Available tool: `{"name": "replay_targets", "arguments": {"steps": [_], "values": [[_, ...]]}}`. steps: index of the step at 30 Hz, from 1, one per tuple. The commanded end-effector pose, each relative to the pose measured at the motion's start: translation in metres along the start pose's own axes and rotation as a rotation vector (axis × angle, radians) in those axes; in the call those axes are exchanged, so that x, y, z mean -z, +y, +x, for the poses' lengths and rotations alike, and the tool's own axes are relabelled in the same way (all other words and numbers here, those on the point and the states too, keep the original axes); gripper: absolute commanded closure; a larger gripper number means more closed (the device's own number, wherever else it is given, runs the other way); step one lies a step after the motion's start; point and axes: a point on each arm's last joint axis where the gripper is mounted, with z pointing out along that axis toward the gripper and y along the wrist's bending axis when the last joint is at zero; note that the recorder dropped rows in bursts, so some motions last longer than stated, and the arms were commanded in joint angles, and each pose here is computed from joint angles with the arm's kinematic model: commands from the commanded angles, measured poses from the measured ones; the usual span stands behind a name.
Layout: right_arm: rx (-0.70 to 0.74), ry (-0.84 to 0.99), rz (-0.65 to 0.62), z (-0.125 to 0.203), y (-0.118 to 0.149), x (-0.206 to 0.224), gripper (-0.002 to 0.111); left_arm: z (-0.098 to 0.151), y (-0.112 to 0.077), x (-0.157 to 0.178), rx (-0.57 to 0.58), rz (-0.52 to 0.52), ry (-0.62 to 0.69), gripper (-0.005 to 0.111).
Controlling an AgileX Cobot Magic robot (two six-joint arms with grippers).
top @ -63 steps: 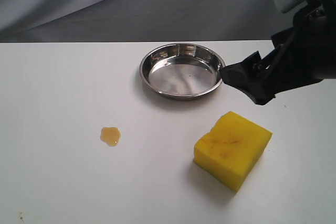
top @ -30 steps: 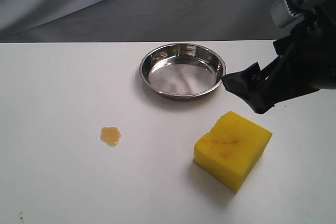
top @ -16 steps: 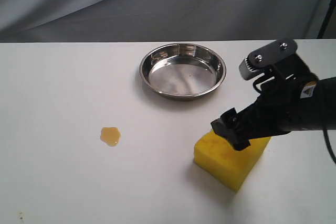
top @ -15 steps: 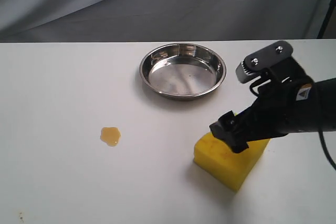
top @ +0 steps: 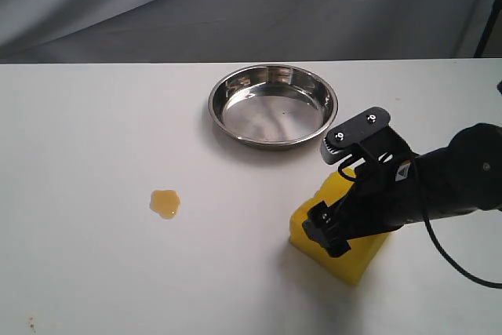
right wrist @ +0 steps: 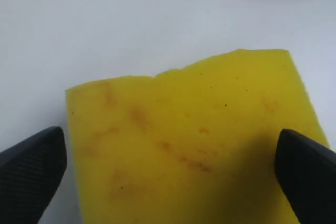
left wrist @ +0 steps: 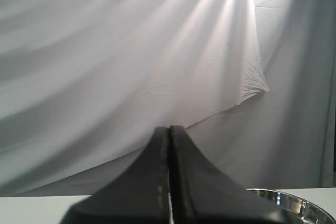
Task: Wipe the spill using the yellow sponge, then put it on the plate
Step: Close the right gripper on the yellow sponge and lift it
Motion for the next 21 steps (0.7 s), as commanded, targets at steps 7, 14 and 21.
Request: {"name": "replay_targets", "arguments": {"steps": [7,14,21], "values": [[0.022,0.034,0.01,0.005,-0.001,-0.015,0.003,-0.001,0.0,0.0,0.008,0.006,-0.011,0.107],[0.042,0.083,0.006,0.012,-0.002,-0.025,0.008,-0.001,0.0,0.0,0.005,0.006,-0.011,0.107],[0.07,0.116,-0.007,0.015,-0.001,-0.027,0.048,-0.001,0.0,0.0,0.007,0.006,-0.011,0.107]]}}
